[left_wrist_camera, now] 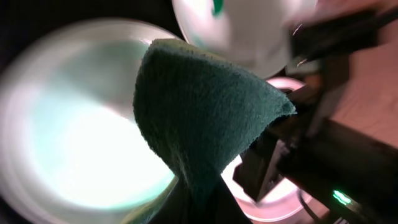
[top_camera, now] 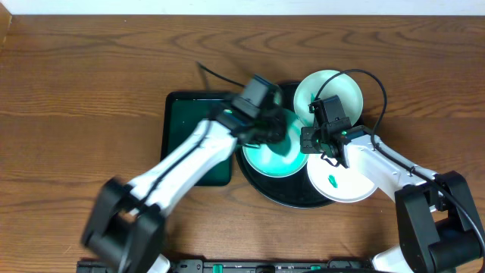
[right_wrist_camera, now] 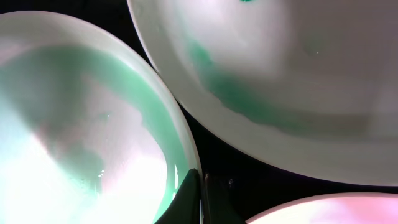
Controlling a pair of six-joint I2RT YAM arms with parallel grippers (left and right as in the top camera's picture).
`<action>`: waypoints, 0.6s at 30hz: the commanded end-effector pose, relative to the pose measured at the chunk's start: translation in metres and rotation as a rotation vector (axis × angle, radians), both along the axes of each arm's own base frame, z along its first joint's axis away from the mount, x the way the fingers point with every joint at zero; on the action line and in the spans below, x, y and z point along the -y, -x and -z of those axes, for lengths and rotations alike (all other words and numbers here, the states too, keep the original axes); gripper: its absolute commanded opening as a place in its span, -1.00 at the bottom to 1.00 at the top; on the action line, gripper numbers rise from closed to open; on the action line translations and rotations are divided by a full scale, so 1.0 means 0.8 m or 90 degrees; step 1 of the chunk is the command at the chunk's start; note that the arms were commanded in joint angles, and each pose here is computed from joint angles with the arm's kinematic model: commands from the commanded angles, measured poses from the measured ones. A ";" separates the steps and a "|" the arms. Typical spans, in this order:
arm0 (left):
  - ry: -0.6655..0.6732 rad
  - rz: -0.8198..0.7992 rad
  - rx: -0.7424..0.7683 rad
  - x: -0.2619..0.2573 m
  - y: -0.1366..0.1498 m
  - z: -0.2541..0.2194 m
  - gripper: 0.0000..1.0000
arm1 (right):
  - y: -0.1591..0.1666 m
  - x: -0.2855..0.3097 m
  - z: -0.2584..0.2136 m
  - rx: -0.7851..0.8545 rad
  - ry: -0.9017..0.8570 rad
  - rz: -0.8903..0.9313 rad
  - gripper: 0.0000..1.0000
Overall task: Clean dirty plates on tray and stack at the side
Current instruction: 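Return the sponge with left gripper to the green tray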
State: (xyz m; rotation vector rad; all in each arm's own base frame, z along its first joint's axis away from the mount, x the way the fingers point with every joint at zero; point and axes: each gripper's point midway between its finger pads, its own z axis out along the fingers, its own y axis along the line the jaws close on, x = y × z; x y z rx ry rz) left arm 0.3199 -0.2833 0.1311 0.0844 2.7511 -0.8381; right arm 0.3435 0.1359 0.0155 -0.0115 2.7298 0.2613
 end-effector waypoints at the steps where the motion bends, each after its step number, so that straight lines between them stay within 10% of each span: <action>1: -0.034 -0.054 0.038 -0.051 -0.023 -0.028 -0.85 | 0.007 -0.021 -0.004 -0.002 -0.029 -0.024 -0.98; 18: -0.308 -0.199 -0.151 -0.282 0.029 0.051 -0.85 | 0.007 -0.020 -0.004 -0.002 -0.029 -0.023 -0.97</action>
